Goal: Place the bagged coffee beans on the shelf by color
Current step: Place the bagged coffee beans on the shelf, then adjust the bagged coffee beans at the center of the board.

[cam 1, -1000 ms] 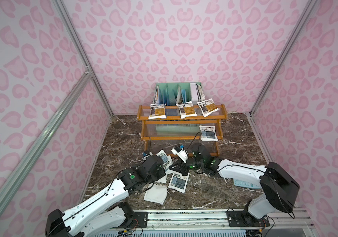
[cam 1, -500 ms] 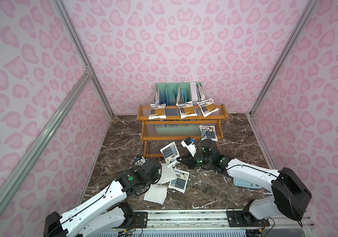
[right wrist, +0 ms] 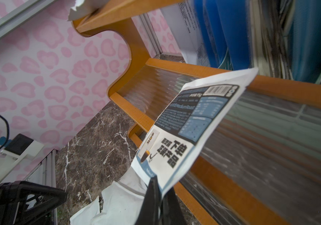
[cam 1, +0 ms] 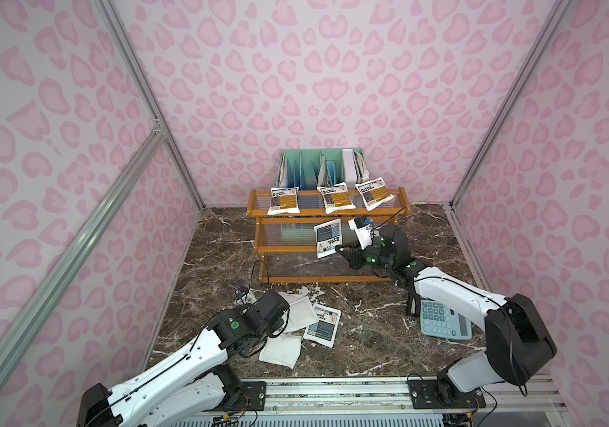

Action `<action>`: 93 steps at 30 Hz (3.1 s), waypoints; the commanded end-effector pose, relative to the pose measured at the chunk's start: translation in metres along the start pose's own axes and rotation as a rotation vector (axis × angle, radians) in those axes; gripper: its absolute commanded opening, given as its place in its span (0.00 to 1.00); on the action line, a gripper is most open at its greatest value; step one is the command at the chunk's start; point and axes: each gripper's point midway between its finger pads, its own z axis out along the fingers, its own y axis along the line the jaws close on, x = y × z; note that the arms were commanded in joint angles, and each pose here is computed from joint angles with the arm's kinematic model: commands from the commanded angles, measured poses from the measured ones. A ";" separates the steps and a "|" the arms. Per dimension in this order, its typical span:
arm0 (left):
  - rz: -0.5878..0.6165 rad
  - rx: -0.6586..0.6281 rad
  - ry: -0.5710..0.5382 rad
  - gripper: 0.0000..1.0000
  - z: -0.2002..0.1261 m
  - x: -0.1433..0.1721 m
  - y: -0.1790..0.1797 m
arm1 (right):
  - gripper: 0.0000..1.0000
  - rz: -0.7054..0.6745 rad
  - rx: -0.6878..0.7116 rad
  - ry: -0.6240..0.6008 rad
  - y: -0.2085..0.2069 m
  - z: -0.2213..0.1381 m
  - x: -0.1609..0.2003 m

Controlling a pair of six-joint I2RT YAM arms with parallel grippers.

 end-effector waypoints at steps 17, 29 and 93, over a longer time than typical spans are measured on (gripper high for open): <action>0.014 -0.009 0.024 0.43 0.009 0.006 -0.009 | 0.52 0.068 0.184 -0.023 -0.034 -0.007 -0.003; 0.142 0.017 0.126 0.47 0.029 0.029 -0.036 | 0.50 -0.054 0.115 0.189 0.036 -0.046 0.101; 0.403 0.121 0.359 0.53 0.045 0.070 -0.082 | 0.47 -0.119 -0.018 0.560 0.069 -0.009 0.253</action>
